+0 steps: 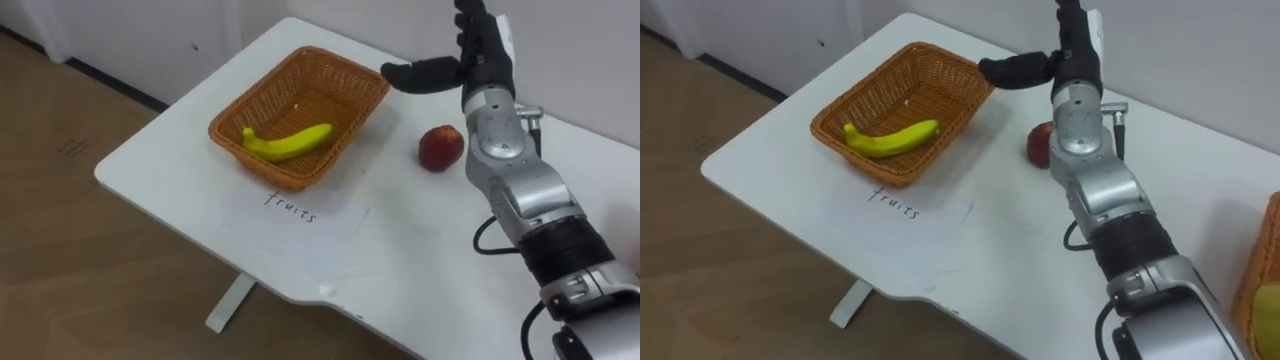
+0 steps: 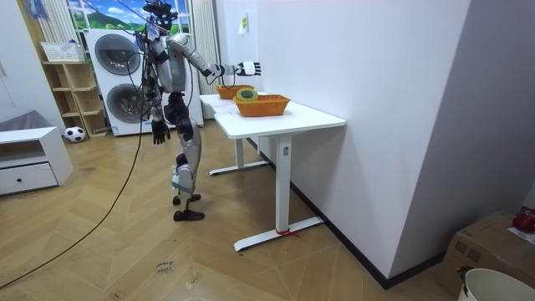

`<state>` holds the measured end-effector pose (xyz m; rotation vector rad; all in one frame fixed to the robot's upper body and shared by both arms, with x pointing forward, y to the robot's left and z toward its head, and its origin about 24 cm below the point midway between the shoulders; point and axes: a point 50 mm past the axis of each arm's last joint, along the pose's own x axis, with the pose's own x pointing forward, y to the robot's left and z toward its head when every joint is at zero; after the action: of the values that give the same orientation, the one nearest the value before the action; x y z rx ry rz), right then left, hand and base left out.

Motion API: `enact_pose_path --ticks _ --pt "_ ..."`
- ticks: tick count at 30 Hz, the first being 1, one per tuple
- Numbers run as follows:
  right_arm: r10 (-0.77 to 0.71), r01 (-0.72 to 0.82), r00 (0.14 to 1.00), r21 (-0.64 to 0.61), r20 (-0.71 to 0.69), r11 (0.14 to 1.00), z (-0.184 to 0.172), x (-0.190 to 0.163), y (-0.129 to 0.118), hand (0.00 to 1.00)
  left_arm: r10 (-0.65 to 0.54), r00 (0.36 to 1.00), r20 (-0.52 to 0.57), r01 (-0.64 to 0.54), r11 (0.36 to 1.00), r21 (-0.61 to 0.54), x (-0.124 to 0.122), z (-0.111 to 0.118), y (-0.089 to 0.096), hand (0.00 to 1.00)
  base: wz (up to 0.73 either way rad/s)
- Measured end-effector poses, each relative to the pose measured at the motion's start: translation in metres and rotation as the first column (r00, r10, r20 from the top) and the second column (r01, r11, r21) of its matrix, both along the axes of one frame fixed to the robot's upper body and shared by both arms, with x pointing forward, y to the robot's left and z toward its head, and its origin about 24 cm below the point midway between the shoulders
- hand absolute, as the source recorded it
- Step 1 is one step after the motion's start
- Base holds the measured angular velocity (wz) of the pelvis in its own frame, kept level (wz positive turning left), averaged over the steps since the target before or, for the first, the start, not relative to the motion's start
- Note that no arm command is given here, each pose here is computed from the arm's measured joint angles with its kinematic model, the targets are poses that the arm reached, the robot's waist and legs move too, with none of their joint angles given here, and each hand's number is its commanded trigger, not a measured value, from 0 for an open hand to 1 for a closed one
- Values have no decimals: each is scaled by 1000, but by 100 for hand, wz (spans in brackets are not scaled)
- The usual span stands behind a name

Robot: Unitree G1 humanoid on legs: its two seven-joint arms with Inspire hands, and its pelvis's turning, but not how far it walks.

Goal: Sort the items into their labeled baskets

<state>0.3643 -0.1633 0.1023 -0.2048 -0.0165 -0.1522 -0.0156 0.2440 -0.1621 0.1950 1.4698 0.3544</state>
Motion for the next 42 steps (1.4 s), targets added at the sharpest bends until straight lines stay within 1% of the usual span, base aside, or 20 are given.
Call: enact_pose_path --ticks 9,14,23,30,42 --pt "-55 55 999 44 0 998 2 1 -16 0 -18 1000 -2 18 1000 -15 3 -2 -6 0 -7" --pt "-91 93 994 40 -59 995 -12 1 -25 0 -19 1000 9 19 1000 6 9 -2 -5 0 -9" --pt "-72 75 994 37 -84 996 -16 1 -26 0 -24 999 32 24 1000 5 21 -2 -6 0 -5" --pt "-66 72 979 24 -195 997 -41 -2 -34 0 -44 999 23 44 999 -18 21 -3 -12 0 0" --pt "0 5 976 22 -216 1000 -44 -2 -31 0 -47 999 27 48 999 -18 21 -4 -12 0 -2"
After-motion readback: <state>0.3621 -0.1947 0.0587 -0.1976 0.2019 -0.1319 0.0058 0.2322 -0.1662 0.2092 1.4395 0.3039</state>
